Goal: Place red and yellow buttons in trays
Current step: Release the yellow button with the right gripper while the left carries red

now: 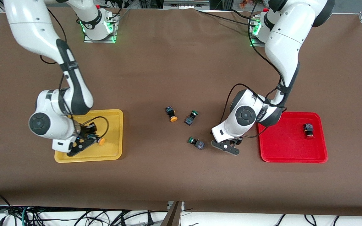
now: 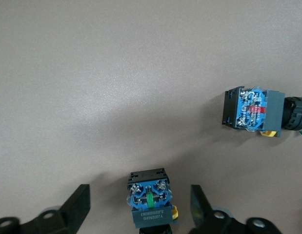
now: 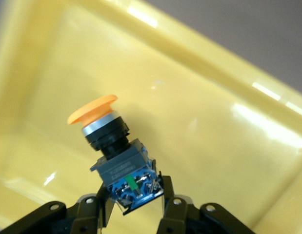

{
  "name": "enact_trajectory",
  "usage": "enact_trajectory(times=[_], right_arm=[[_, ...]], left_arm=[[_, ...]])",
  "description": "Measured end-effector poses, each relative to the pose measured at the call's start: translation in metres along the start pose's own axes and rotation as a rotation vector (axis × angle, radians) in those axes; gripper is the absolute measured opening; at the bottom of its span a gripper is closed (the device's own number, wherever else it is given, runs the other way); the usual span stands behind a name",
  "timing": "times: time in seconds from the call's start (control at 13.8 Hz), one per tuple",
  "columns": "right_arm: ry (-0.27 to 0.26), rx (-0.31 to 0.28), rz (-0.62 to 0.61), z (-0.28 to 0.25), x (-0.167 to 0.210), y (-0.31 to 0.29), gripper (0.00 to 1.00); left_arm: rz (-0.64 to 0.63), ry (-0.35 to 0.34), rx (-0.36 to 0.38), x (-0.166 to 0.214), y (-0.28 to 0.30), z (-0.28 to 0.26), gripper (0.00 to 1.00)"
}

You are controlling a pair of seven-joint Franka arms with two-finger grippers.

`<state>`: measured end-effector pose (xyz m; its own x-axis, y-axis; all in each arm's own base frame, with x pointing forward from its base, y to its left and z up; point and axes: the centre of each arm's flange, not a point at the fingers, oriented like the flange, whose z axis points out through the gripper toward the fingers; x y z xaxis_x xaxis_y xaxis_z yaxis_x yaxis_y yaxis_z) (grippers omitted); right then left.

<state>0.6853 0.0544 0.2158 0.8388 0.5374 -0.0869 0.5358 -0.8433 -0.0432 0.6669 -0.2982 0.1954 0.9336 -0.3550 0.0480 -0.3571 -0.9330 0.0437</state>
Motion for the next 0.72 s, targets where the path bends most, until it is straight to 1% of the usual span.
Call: enact_trajectory(times=[0.07,0.14,0.29,0.36,0.43,0.51,0.58,0.72], right_arm=[[-0.002,0.001,0.007,0.014,-0.006,0.006,0.56],[-0.002,0.007,0.009,0.019,-0.005,0.004,0.67],[0.024,0.039,0.013,0.006,0.007,-0.01,0.85],[0.036,0.071,0.023,-0.009,0.016,-0.019,0.96],[0.045,0.105,0.041,-0.028,0.026,-0.03,0.99],[0.049,0.129,0.068,-0.046,0.036,-0.045,0.99],[0.048,0.14,0.106,-0.059,0.045,-0.063,0.99],[0.039,0.148,0.206,-0.071,0.064,-0.113,0.99]], left_arm=[[-0.001,-0.001,0.0,0.0,0.0,0.001,0.81],[-0.003,-0.002,0.0,0.0,0.0,0.002,0.81],[-0.005,-0.003,0.0,-0.001,0.0,0.002,0.66],[-0.006,-0.003,0.0,-0.001,0.0,0.002,0.66],[-0.007,-0.003,0.0,0.0,-0.001,0.002,0.59],[-0.01,-0.001,0.002,0.0,-0.003,0.001,0.5],[-0.017,0.001,0.005,0.002,-0.008,-0.002,0.4],[-0.055,-0.007,0.017,0.007,-0.039,-0.023,0.4]])
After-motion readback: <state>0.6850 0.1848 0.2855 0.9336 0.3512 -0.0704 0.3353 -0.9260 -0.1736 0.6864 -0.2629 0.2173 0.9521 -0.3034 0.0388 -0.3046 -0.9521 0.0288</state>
